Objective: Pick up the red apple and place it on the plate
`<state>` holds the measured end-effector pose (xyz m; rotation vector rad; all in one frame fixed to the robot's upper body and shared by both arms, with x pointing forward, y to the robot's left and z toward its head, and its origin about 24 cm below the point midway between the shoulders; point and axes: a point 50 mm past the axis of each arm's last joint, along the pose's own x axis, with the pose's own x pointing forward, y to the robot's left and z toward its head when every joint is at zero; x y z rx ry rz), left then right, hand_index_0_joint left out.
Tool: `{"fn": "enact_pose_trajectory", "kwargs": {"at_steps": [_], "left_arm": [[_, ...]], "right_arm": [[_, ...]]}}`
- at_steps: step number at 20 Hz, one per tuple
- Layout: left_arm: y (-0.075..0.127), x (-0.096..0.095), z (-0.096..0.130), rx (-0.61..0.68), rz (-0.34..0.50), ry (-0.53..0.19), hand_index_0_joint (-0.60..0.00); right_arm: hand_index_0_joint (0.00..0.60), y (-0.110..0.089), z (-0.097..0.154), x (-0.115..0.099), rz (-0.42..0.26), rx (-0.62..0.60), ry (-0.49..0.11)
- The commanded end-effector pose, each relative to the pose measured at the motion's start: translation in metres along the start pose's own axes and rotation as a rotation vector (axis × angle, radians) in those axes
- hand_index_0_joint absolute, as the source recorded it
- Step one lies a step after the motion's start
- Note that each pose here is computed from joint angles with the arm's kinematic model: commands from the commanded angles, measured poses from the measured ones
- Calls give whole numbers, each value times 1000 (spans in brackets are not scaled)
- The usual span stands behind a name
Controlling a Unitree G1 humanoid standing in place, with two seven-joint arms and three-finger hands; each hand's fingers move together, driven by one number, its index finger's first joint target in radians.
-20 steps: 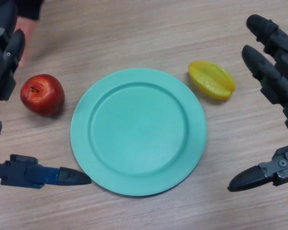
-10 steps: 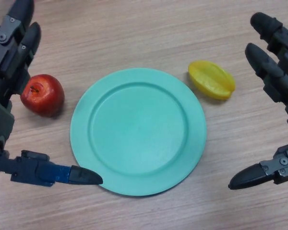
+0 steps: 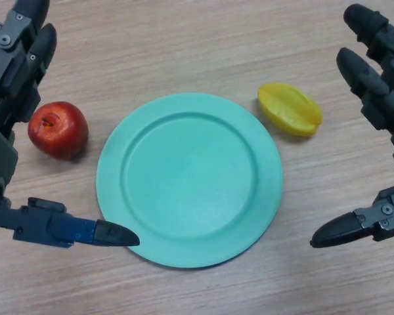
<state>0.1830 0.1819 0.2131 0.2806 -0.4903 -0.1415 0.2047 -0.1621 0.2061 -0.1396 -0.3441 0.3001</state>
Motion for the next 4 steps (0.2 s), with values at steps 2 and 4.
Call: {"fn": "enact_pose_trajectory", "kwargs": {"at_steps": [2,4], "left_arm": [[4,0,22,63,39,-139,0],[6,0,24,79,44,-168,0]], "right_arm": [[0,-3,28,-7,-13,-54,-170],[0,-3,26,-4,-12,-62,-168]]}}
